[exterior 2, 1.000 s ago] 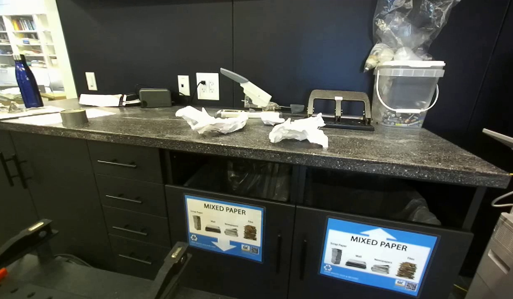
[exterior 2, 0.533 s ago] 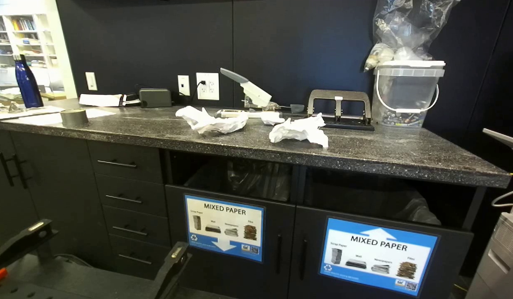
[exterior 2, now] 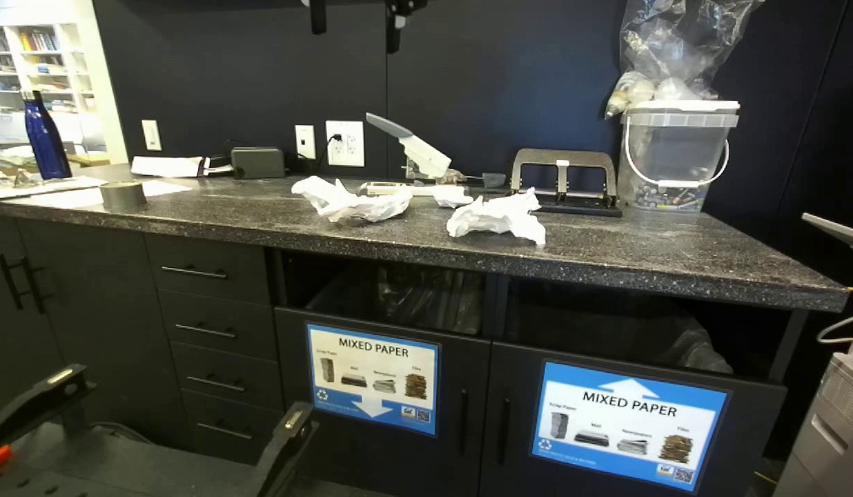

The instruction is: Pick up the pieces of papers from the countertop and put them in the right bin.

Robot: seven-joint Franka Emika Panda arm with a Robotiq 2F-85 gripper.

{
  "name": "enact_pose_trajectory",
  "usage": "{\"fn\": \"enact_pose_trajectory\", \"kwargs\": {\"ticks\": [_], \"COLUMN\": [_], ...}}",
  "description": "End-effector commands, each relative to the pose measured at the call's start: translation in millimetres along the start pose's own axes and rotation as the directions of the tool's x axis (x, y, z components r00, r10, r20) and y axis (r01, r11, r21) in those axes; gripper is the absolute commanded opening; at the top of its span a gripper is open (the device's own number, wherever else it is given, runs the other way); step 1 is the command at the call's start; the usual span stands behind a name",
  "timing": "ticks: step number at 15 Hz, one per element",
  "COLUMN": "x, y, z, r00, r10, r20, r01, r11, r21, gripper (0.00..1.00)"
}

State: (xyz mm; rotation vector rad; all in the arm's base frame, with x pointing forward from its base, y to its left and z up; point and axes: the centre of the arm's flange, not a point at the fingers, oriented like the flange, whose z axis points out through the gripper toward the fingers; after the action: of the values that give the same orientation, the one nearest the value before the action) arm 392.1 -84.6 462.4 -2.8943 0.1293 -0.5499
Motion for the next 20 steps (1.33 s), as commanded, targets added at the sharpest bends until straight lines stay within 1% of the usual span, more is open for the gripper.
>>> {"fn": "enact_pose_trajectory", "kwargs": {"ticks": [1,3,5,8,12,15,18,20], "x": [54.6,76.4,99.5,118.3,134.4,147.2,163.6,170.1], "y": [21.6,34.2,45.9,59.5,79.8,88.2,88.3,90.3], "z": [46.3,71.8,95.5,131.2,174.9,195.6,208.2,218.0], "r00": [0.993,0.984,0.976,0.969,0.960,0.953,0.955,0.955], "r10": [0.109,0.163,0.206,0.241,0.280,0.302,0.295,0.295], "r20": [-0.048,-0.072,-0.067,-0.053,-0.005,0.007,0.017,0.032], "r01": [-0.110,-0.166,-0.211,-0.246,-0.273,-0.288,-0.279,-0.271], "r11": [0.994,0.985,0.974,0.960,0.931,0.918,0.918,0.913], "r21": [-0.010,-0.040,-0.078,-0.132,-0.241,-0.272,-0.281,-0.306], "gripper": [1.00,1.00,1.00,1.00,1.00,1.00,1.00,1.00]}}
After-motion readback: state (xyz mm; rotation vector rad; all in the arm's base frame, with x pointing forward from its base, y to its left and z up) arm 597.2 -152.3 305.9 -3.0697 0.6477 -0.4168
